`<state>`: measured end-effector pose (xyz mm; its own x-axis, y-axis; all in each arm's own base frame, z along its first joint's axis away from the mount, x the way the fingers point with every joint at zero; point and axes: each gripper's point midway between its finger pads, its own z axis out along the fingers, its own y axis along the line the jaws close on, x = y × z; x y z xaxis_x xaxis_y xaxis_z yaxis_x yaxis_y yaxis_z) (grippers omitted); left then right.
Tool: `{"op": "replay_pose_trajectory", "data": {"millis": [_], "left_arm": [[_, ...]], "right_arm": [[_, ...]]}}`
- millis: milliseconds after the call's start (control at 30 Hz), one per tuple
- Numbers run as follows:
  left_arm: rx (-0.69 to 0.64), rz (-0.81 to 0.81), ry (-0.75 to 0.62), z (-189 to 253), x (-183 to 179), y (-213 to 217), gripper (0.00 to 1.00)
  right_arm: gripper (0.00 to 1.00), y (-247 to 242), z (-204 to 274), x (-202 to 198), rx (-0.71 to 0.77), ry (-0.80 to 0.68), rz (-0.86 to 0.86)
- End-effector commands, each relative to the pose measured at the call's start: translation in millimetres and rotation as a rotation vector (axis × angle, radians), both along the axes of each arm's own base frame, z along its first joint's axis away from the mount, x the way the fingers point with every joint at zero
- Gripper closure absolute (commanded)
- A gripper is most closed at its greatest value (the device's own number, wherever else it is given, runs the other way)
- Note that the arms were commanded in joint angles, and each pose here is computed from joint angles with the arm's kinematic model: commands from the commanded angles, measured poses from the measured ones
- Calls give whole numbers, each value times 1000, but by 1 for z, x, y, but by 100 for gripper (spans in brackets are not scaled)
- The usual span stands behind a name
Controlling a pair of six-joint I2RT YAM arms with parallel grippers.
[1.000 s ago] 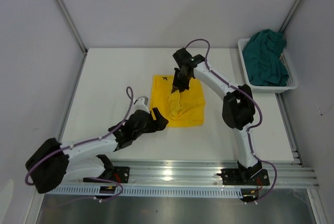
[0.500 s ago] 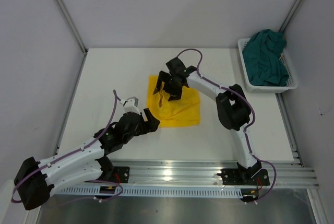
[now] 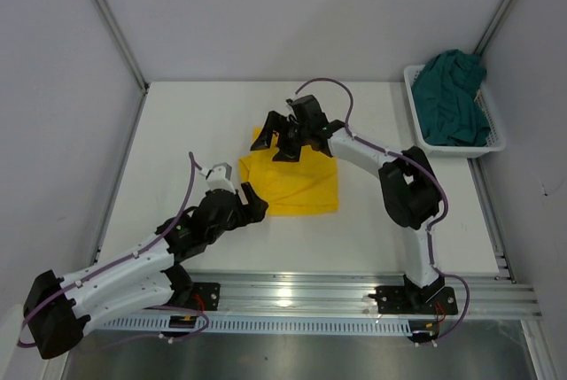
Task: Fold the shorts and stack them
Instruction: Fold the shorts, then neatly place the folded shorts to the corner
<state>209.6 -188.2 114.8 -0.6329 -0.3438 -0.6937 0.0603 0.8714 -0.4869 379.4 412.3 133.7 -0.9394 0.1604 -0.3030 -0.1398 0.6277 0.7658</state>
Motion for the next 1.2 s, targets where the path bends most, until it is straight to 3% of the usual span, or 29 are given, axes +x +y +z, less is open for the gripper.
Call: {"op": "replay_pose_trajectory", "data": {"millis": [0, 200, 300, 433, 700, 933, 1167], "left_arm": [[3, 22, -65, 25, 17, 2, 16], [-36, 20, 2, 16, 37, 5, 13], [-102, 44, 58, 6, 34, 0, 1], [-300, 101, 115, -5, 21, -9, 1], [-279, 147, 186, -31, 12, -12, 1], [-464, 209, 150, -27, 13, -34, 1], [-484, 290, 130, -36, 24, -38, 1]], "right_arm": [[8, -16, 43, 6, 114, -109, 0], [7, -74, 63, 6, 71, -191, -69], [5, -110, 61, 2, 2, -211, -134], [1, -143, 59, -6, -43, -233, -209], [1, -179, 61, -19, -116, -331, -323], [0, -202, 68, -21, -98, -382, -396], [1, -215, 75, -23, -119, -404, -406]]}}
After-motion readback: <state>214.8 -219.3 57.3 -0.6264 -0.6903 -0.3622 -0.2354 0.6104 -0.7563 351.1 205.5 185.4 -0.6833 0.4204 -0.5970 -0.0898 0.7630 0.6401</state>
